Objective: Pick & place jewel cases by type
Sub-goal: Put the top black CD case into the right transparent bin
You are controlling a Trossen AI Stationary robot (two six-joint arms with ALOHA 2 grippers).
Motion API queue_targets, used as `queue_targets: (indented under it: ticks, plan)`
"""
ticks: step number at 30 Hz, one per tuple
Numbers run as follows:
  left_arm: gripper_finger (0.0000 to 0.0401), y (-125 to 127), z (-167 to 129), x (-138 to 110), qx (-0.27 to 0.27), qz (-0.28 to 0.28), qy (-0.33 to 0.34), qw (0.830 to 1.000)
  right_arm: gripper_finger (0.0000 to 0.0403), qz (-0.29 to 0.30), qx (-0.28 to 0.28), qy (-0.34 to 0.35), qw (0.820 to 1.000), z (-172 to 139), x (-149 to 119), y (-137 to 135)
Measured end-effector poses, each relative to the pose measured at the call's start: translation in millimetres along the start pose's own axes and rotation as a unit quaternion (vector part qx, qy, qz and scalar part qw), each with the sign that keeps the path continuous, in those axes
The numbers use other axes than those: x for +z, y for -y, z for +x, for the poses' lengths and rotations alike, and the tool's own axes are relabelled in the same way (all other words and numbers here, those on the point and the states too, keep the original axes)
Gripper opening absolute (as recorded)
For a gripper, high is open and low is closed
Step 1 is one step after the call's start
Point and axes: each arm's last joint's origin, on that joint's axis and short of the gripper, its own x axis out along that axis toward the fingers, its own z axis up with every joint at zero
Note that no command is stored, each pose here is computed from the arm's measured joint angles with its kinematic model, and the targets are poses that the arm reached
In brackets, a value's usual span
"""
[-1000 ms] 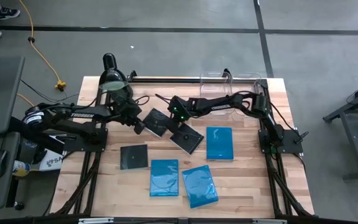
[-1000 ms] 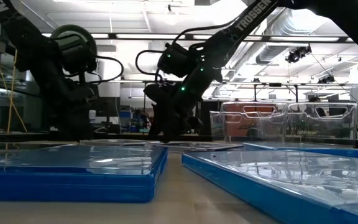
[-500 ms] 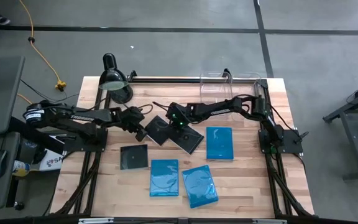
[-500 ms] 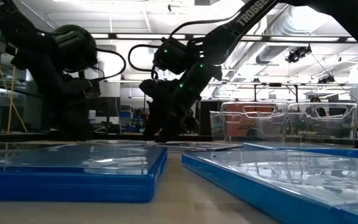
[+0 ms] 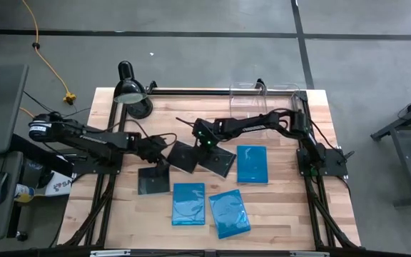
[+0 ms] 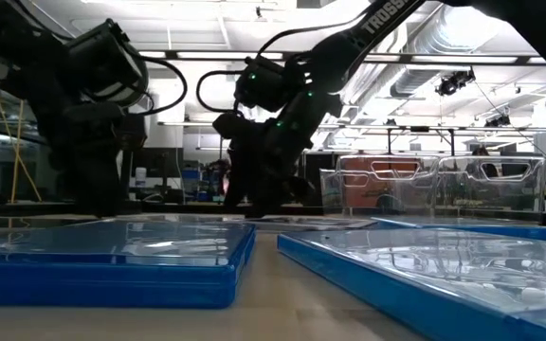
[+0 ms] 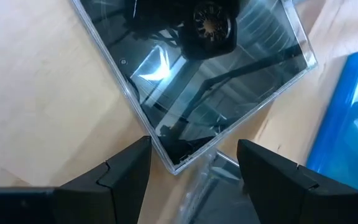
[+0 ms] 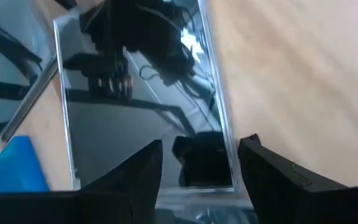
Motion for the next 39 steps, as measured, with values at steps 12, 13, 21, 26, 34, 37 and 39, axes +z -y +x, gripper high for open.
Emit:
queue_targets:
  ticks: [12, 13, 21, 26, 34, 37, 39]
  plan:
    - [0.0236, 2, 0, -1, -0.006, 0.000, 0.001, 1.000, 0.0199, 0.067, -0.051, -0.026, 0.996, 3, -15, -6]
    - [0.0236, 2, 0, -1, -0.006, 0.000, 0.001, 1.000, 0.0199, 0.074, -0.054, -0.029, 0.995, 3, -16, -5]
    - [0.0236, 2, 0, -1, -0.006, 0.005, 0.001, 1.000, 0.0199, 0.120, -0.074, -0.033, 0.989, 4, -24, -11]
    - [0.0236, 2, 0, -1, -0.003, 0.018, 0.004, 1.000, 0.0199, 0.150, -0.086, -0.035, 0.984, 5, -33, -20]
    - [0.0236, 1, 0, -1, 0.000, 0.060, 0.004, 0.998, 0.0199, 0.220, -0.075, -0.014, 0.973, 10, -43, -39]
    - [0.0236, 1, 0, -1, 0.000, 0.074, 0.004, 0.997, 0.0199, 0.250, -0.058, 0.006, 0.966, 13, -44, -47]
    - [0.0236, 1, 0, -1, 0.000, 0.083, 0.004, 0.997, 0.0199, 0.268, -0.053, 0.019, 0.962, 14, -45, -51]
